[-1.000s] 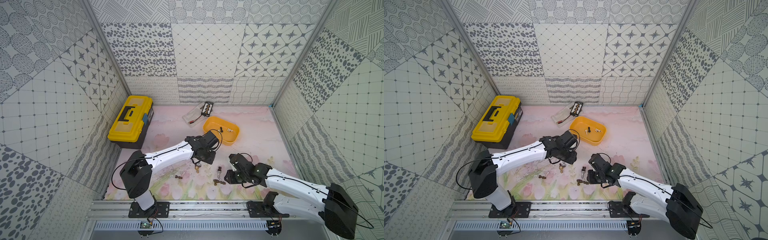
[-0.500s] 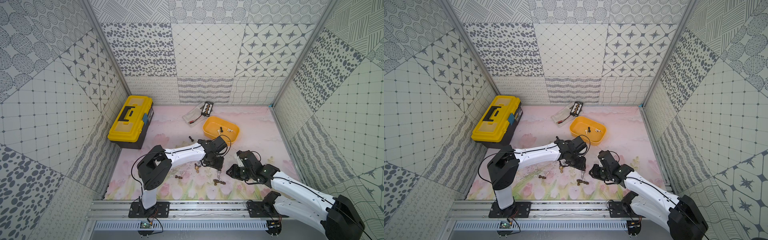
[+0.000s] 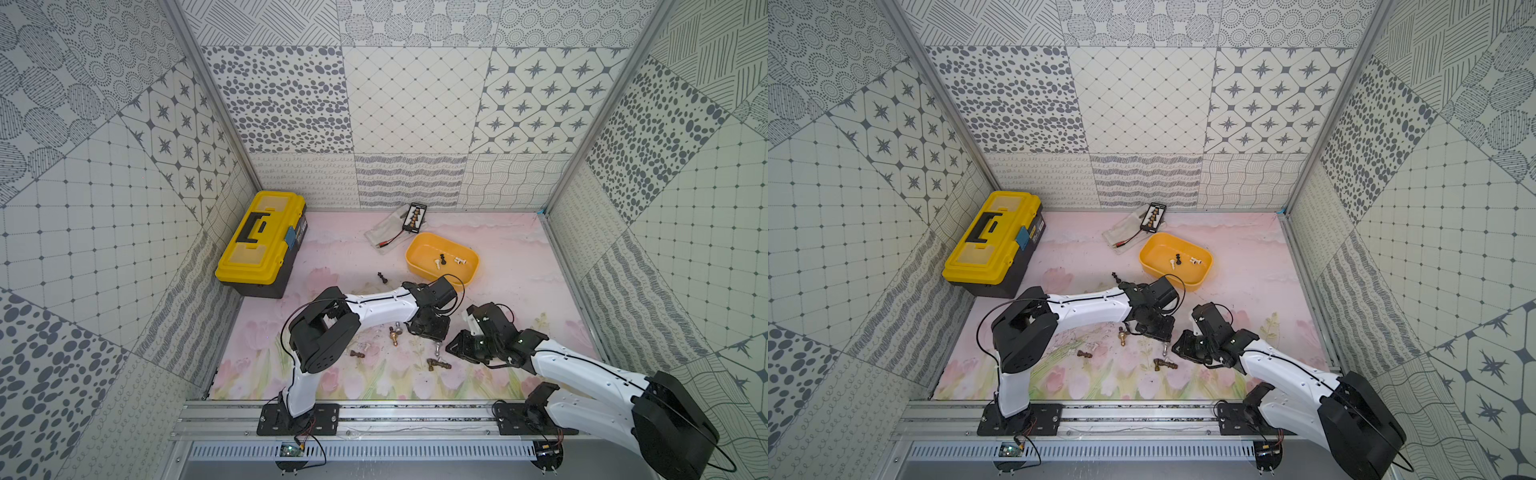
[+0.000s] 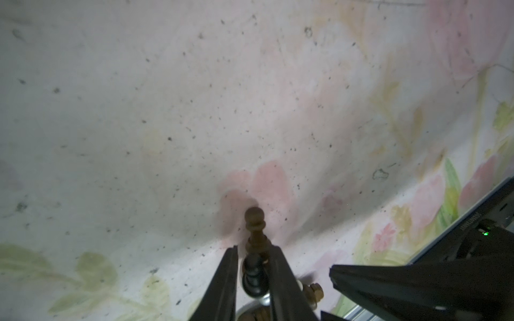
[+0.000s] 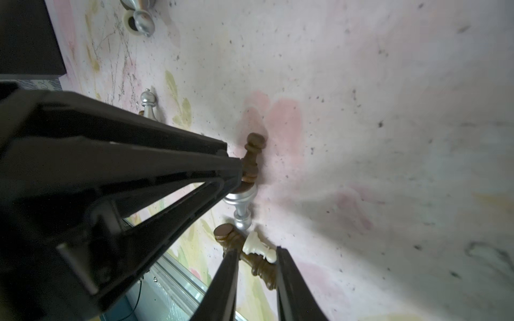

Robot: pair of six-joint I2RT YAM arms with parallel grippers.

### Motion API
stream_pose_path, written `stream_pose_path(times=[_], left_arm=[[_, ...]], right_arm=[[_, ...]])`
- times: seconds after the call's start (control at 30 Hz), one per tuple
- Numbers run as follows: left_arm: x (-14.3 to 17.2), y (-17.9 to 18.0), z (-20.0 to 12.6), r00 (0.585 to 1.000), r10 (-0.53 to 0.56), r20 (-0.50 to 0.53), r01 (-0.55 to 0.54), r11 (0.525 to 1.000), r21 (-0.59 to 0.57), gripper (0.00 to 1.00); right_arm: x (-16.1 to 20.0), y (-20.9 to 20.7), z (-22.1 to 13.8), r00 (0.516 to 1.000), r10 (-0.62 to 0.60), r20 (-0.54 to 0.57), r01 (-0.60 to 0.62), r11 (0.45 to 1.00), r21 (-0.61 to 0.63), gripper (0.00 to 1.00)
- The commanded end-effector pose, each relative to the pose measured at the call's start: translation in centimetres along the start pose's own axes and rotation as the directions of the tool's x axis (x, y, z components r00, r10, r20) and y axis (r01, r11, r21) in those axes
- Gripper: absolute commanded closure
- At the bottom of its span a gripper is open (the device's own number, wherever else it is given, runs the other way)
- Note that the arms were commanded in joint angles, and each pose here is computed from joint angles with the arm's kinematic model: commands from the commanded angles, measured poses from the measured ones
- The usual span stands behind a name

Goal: Put the chess pieces into the storage box
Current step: Pick up the chess piece at the center of the board.

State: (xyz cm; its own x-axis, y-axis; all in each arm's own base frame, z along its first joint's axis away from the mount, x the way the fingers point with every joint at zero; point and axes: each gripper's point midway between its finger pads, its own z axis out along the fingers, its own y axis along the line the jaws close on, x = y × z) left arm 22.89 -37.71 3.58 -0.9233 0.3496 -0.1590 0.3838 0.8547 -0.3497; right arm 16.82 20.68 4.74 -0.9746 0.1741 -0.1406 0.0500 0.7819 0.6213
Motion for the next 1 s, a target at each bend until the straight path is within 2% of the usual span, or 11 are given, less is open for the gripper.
stream_pose_path(times=[0.0,0.07,0.3,0.47,0.73,0.97], left_arm=[[-0.3,-0.4,0.2,1.000,-0.012,0.016,0.012,1.000,0.018,0.82],[-0.4,-0.3,0.2,1.000,-0.022,0.017,0.021,1.000,0.022,0.87],[-1.1,0.2,-0.2,0.994,-0.101,0.053,0.097,0.993,0.064,1.00],[-1.5,-0.1,-0.2,0.980,-0.188,0.059,0.177,0.971,0.160,1.00],[-1.7,-0.1,-0.7,0.977,-0.199,0.071,0.185,0.968,0.168,1.00],[-2.2,0.4,-2.4,0.971,-0.208,0.122,0.187,0.969,0.164,1.00]], right_arm=[[-1.2,1.3,0.3,0.999,-0.014,0.039,0.016,0.999,-0.048,0.69],[-1.5,1.5,0.7,0.999,-0.019,0.039,0.021,0.998,-0.054,0.63],[-1.8,1.8,2.0,1.000,-0.017,0.017,0.019,0.998,-0.063,0.61],[-2.1,1.3,2.7,1.000,-0.020,0.014,0.021,0.999,-0.031,0.60],[-2.3,2.1,3.8,0.999,-0.042,-0.020,0.042,0.999,-0.027,0.61],[-2.2,0.1,3.9,0.999,-0.032,-0.028,0.034,0.997,0.074,0.64]])
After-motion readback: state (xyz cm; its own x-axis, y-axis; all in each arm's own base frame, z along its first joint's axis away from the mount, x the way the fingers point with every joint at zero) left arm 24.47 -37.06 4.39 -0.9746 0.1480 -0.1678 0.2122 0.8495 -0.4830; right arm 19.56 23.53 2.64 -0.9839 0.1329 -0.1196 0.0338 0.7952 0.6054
